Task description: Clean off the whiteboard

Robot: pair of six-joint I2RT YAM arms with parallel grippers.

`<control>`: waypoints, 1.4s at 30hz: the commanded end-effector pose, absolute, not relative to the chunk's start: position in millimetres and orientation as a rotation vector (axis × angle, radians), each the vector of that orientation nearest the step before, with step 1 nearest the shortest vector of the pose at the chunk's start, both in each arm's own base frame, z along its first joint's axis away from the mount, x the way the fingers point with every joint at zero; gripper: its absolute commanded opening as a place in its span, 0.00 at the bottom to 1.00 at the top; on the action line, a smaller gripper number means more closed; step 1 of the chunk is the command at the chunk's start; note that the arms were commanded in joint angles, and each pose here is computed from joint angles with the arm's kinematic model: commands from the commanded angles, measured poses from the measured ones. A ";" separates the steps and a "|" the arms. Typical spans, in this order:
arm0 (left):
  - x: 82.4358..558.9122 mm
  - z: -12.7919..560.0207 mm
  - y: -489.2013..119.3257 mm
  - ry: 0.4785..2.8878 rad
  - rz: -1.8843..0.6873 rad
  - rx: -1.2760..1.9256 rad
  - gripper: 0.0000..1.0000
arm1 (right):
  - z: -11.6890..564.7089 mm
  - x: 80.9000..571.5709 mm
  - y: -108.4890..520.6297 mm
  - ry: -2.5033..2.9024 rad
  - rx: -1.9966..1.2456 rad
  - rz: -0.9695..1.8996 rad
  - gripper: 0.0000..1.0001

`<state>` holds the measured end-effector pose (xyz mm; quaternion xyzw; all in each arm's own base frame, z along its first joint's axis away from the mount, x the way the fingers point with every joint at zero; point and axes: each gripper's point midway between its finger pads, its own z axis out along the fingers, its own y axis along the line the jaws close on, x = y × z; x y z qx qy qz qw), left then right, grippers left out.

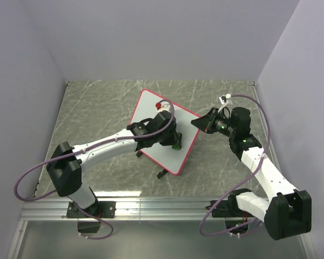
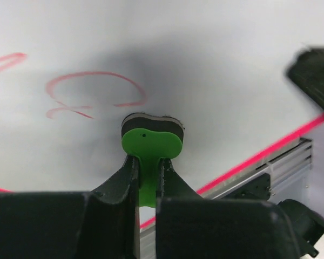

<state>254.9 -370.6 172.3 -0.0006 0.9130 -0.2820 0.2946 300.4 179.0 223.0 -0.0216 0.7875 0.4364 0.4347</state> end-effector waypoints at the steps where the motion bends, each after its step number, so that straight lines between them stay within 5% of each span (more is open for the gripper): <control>1: 296.1 166.0 -338.0 2.346 -0.759 -0.178 0.00 | 210.0 271.6 194.0 2.038 -0.181 1.137 0.00; 7: 335.1 115.2 -265.6 2.374 -0.654 -0.373 0.00 | 209.6 267.5 195.1 2.041 -0.180 1.155 0.00; 15: 336.9 80.1 -252.4 2.453 -0.647 -0.386 0.00 | 209.1 266.1 194.1 2.045 -0.182 1.151 0.00; 24: 309.8 180.2 -364.0 2.349 -0.838 -0.103 0.00 | 210.9 266.8 195.6 2.037 -0.190 1.158 0.00; 31: 273.4 206.8 -422.1 2.329 -0.986 -0.009 0.00 | 211.1 266.7 194.7 2.036 -0.195 1.151 0.00; 42: 319.3 138.5 -333.1 2.398 -0.741 -0.224 0.00 | 211.0 260.7 194.9 2.040 -0.210 1.145 0.00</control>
